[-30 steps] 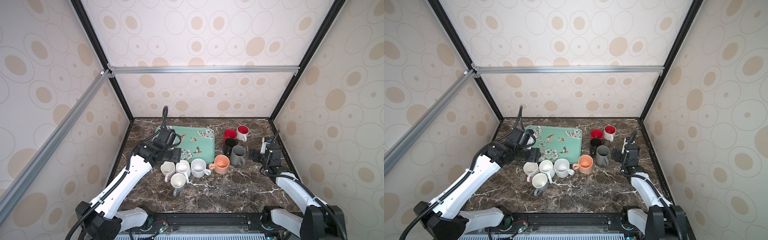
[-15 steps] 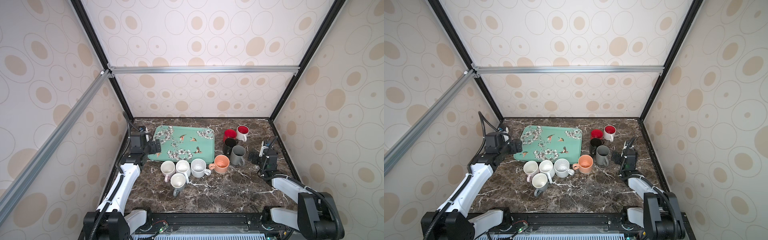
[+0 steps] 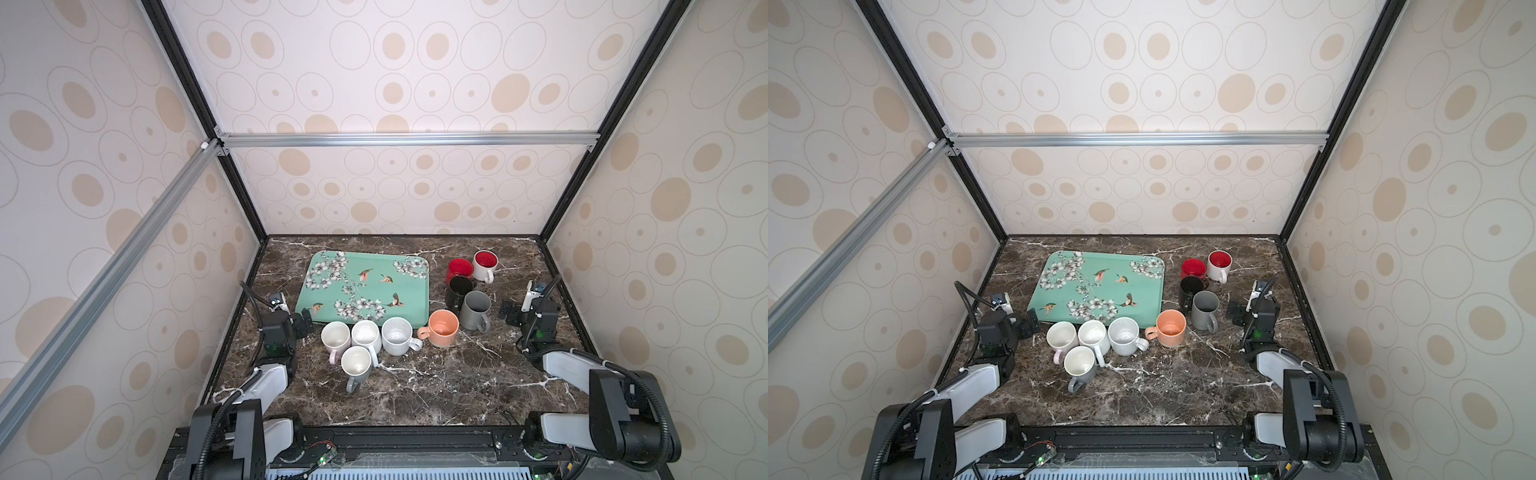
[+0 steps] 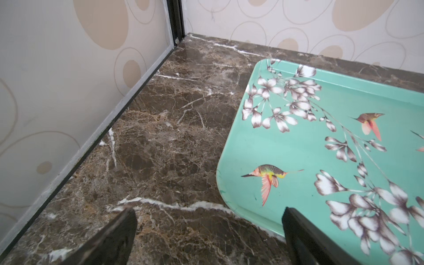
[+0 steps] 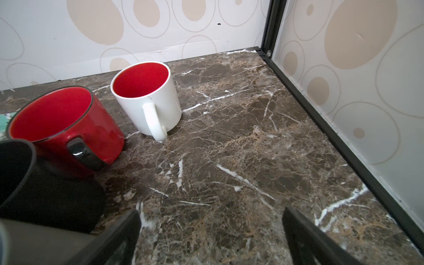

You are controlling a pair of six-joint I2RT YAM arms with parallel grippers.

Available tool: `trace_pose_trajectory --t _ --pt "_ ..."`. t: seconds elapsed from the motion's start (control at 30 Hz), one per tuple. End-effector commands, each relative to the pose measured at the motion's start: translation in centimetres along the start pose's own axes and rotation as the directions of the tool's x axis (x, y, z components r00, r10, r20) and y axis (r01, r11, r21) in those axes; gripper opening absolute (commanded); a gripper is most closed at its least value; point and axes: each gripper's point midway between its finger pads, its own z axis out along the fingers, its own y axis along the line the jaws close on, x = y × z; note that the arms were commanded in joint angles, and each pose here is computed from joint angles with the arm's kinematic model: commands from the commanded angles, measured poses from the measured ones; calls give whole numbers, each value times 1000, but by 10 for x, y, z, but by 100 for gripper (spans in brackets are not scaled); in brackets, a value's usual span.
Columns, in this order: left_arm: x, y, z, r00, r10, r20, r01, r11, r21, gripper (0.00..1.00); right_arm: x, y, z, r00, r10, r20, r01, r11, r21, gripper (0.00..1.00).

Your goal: Turn the mug right side up

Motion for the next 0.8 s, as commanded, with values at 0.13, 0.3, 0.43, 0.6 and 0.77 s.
trace_pose_trajectory --t 0.13,0.3,0.43,0.6,0.77 --pt "-34 -12 -4 968 -85 235 67 994 83 100 -2 16 1 999 -16 33 20 995 -95 100" --pt "-47 -17 -10 941 -86 328 56 994 98 100 -1 23 5 997 -44 60 52 989 -136 100" --pt "-52 -30 -7 937 -14 350 -17 996 85 100 10 26 11 994 -45 103 61 986 -157 100" --pt "-55 -41 -10 914 69 399 -102 993 62 100 14 27 15 995 -47 88 61 985 -160 100" --pt "-46 -39 -9 904 66 423 -97 994 53 100 15 28 17 995 -52 81 65 984 -165 100"
